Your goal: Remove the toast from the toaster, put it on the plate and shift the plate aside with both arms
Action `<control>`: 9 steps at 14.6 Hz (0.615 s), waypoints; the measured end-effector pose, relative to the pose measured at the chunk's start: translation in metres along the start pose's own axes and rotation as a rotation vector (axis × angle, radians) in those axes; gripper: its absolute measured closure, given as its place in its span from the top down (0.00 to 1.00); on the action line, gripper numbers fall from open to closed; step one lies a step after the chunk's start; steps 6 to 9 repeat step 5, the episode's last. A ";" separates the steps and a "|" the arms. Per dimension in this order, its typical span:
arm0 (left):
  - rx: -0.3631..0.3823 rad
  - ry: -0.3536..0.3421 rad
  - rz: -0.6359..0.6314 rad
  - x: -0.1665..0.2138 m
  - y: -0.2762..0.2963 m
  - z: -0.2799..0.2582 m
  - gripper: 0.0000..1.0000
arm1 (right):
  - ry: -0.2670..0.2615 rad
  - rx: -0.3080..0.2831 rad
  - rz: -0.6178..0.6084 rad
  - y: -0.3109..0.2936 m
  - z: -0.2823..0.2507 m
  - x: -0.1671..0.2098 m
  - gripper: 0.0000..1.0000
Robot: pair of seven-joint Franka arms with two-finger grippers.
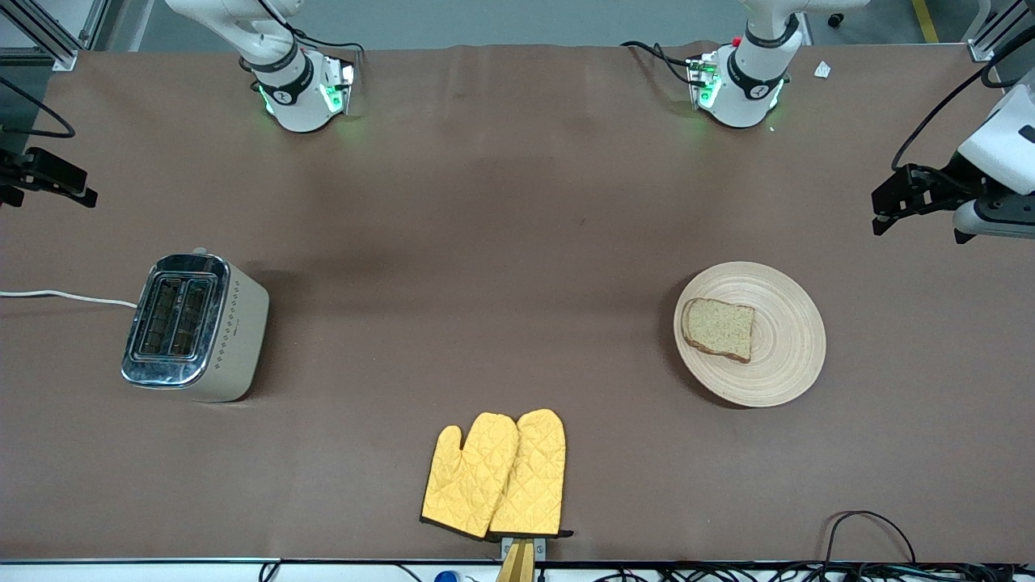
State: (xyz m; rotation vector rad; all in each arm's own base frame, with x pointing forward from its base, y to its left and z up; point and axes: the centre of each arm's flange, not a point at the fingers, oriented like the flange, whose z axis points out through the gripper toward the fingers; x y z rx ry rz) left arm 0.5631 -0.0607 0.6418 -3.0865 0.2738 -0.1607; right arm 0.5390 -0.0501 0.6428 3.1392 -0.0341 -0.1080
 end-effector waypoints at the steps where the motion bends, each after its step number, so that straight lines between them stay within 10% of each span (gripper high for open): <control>1: -0.006 -0.001 0.001 0.000 0.001 0.000 1.00 | 0.000 0.000 -0.003 -0.002 0.000 0.000 1.00; 9: -0.024 -0.007 -0.002 0.001 0.002 0.004 1.00 | 0.000 -0.001 -0.017 -0.010 0.000 0.001 1.00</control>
